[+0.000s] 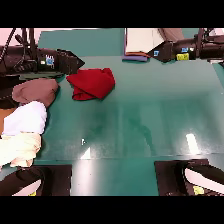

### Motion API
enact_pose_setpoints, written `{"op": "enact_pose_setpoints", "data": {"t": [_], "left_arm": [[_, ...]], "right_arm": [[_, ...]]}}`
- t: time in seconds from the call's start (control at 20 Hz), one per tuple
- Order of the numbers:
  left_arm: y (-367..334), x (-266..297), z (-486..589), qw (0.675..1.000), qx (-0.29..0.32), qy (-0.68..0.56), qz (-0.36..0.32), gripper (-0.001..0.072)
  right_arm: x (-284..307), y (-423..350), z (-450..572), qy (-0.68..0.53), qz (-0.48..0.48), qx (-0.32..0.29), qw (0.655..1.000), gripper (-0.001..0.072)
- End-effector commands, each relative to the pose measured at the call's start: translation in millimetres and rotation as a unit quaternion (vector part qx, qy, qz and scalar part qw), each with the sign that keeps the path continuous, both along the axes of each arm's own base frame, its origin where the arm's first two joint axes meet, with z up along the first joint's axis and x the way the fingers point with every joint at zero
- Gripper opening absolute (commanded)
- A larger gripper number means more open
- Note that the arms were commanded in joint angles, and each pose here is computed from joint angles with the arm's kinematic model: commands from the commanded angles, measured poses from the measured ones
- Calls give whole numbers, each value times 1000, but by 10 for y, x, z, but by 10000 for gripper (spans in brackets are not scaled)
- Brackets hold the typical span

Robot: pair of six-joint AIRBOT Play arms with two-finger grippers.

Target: Fold the shirts.

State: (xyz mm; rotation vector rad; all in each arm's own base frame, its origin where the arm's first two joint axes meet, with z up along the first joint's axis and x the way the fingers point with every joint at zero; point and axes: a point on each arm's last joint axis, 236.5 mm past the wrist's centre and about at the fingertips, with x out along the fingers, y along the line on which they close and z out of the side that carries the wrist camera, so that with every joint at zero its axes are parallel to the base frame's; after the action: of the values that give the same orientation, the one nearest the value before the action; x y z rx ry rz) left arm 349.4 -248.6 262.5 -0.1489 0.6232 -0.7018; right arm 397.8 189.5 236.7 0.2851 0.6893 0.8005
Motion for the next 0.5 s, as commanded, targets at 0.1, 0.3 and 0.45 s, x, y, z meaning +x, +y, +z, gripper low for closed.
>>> {"op": "enact_pose_setpoints", "data": {"t": [0.1,0.3,0.45], "left_arm": [[-3,6,-3,1000,-1,0,1,24],[-4,20,15,1000,-3,-4,2,24],[-54,18,85,1000,-30,1,5,24]], "right_arm": [[16,-1,-23,3,-1,1,1000,16],[16,1,-19,2,-1,1,1000,16],[16,1,-19,2,-1,1,1000,16]]}}
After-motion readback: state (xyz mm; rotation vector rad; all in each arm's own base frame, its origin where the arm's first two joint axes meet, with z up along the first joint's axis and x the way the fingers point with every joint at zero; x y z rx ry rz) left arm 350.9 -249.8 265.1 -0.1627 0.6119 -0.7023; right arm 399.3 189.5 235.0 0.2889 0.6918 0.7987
